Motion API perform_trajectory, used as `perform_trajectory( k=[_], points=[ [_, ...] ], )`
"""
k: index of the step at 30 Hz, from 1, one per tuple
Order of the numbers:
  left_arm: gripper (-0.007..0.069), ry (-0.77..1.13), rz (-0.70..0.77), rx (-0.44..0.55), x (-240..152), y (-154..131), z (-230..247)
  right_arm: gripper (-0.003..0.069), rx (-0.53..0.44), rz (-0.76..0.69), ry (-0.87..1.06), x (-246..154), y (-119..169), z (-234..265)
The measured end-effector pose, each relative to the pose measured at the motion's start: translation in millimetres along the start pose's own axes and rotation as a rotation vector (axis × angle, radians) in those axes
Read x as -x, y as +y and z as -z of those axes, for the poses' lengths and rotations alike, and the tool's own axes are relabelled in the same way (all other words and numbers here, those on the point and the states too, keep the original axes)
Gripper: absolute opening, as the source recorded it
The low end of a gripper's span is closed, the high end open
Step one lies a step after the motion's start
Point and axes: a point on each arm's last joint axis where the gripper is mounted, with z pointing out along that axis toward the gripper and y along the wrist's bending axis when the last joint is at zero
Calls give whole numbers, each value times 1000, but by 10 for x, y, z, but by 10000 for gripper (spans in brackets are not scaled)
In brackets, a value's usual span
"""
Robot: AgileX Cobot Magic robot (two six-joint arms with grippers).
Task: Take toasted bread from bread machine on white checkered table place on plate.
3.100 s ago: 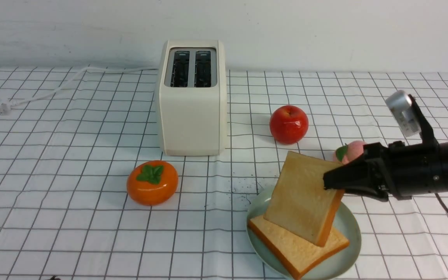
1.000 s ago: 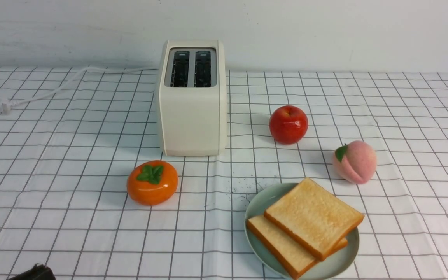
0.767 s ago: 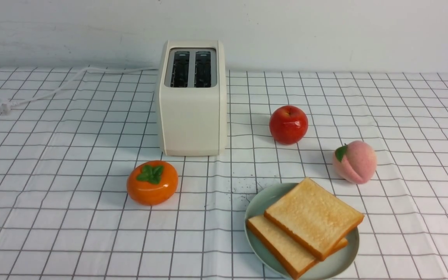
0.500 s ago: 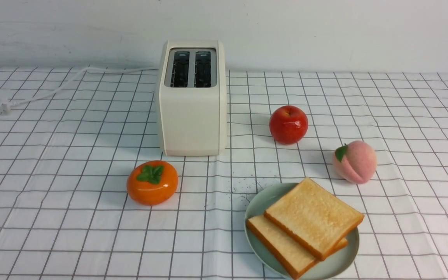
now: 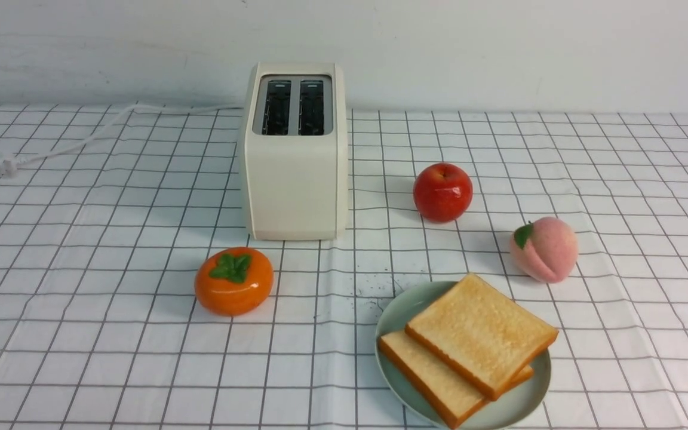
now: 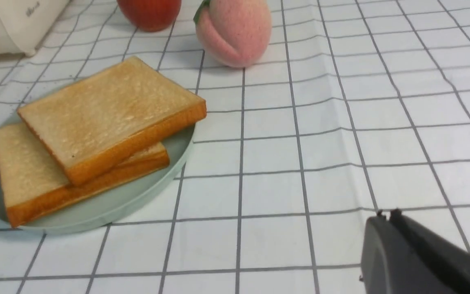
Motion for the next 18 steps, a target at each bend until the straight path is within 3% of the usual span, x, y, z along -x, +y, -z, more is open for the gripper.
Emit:
perform_trajectory(
  k=[18],
  points=[
    [26, 0, 0, 0, 0, 0, 0, -15, 2, -11, -1, 1, 1, 0]
  ],
)
